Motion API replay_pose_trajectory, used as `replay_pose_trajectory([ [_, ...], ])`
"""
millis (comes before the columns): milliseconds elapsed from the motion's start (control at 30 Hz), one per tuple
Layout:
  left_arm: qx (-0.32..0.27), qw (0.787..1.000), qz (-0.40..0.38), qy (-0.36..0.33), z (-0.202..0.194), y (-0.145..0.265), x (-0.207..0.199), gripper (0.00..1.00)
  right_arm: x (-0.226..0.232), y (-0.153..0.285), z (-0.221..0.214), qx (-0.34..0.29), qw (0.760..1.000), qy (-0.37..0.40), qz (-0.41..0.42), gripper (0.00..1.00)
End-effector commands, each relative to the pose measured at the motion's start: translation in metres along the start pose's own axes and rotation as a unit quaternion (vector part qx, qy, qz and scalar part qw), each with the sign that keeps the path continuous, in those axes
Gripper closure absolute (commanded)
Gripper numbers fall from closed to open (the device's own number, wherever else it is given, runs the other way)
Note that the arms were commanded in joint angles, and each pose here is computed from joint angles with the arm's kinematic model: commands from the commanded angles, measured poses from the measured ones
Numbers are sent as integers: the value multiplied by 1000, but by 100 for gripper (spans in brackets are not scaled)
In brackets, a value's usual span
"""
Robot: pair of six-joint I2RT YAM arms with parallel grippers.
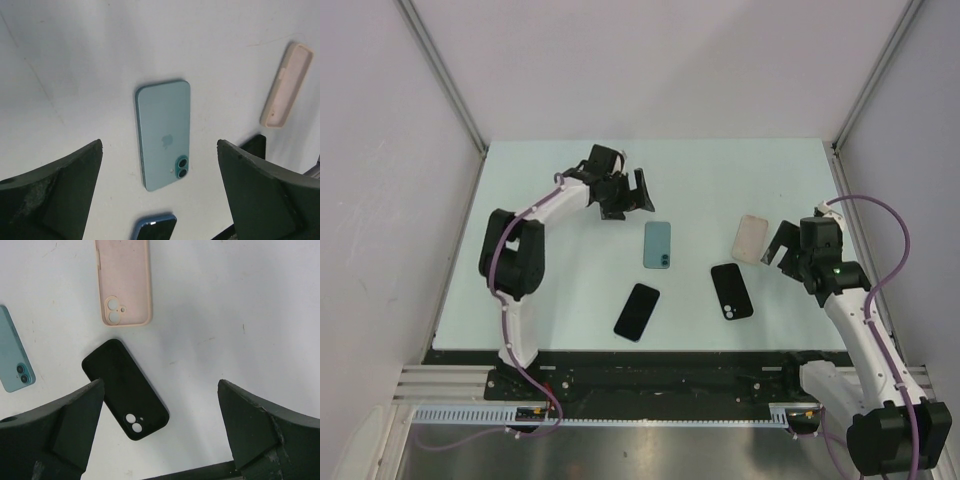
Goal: Take the phone out of the phone case
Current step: Place the phone at the center of the board, then reset both arms
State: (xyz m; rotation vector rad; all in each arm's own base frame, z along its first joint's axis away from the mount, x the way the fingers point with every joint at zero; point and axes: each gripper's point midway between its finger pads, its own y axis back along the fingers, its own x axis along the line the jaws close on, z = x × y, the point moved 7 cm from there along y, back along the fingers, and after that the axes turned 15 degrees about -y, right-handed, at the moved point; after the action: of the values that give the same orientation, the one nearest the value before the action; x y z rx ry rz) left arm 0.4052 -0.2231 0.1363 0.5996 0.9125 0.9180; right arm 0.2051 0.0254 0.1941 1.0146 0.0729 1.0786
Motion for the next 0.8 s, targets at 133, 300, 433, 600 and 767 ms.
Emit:
replay_pose_trajectory([
  [133, -95, 994, 2, -62, 4, 107, -26, 0, 9, 9, 7, 2, 1000, -15, 11, 0],
  [300, -101, 991, 8, -81, -33, 138, -23, 0, 12, 9, 10, -3, 1000, -16, 22, 0],
  [433, -110, 990, 16, -88, -63, 157, -19, 0, 13, 8, 11, -6, 1000, -20, 21, 0],
  [600, -115, 990, 19, -84, -101, 173, -12, 0, 13, 6, 10, -3, 1000, -22, 20, 0],
  [767, -122, 989, 24, -80, -118, 179, -8, 0, 13, 6, 11, -8, 1000, -25, 16, 0],
])
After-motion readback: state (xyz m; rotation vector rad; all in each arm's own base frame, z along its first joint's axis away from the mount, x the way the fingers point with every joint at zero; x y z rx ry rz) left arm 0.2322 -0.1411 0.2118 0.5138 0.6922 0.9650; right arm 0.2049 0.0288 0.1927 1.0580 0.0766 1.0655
